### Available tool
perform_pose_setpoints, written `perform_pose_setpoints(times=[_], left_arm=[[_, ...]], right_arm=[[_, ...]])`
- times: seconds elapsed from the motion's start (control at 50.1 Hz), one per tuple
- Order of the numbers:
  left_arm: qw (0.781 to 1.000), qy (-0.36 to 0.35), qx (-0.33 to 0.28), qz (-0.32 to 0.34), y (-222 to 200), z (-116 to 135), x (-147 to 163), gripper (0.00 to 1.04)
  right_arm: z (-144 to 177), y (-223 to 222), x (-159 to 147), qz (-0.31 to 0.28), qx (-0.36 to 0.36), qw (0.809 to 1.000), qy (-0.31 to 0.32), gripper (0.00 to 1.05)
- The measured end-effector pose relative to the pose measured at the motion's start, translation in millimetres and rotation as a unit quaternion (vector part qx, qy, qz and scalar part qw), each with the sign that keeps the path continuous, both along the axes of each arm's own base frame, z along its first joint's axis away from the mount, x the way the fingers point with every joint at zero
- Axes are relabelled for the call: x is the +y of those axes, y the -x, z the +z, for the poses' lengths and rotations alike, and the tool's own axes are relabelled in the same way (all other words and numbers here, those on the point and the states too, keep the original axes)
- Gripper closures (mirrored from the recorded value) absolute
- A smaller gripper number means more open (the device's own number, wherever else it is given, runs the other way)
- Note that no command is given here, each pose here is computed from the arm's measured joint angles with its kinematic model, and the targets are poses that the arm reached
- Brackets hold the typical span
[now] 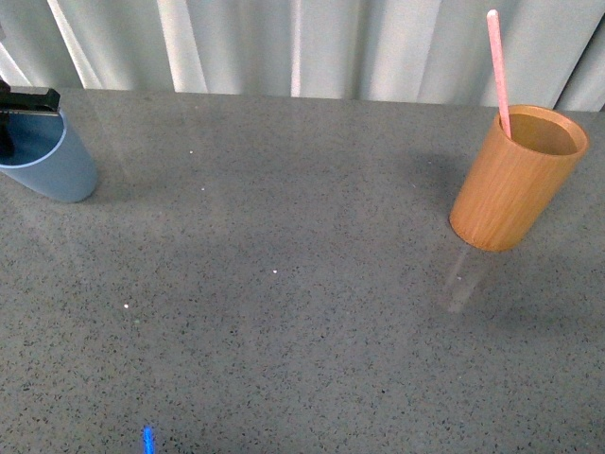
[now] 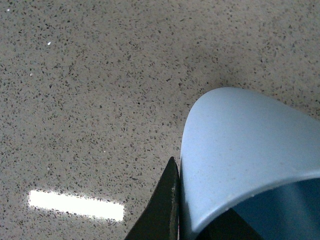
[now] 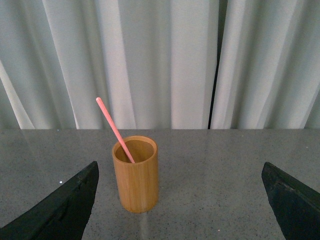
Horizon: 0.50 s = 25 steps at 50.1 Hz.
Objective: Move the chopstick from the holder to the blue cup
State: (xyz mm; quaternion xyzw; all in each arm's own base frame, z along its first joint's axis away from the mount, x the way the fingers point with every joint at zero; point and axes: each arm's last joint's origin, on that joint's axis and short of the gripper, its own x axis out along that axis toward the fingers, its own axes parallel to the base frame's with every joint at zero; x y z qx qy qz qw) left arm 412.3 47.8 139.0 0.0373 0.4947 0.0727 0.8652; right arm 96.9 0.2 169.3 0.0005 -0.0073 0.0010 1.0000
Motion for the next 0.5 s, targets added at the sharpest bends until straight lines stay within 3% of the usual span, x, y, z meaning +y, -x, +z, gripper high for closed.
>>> perform_pose_setpoints(times=[0.299, 0.499], left_arm=[[0.998, 0.006, -0.013, -0.066, 25, 25, -27, 1.01], [0.981, 0.028, -0.034, -0.189, 80, 58, -90, 1.01]], right_arm=[[0, 0, 0, 0.0, 0.0, 1.0, 0.0, 0.1], [0, 0, 0, 0.0, 0.0, 1.0, 0.0, 0.1]])
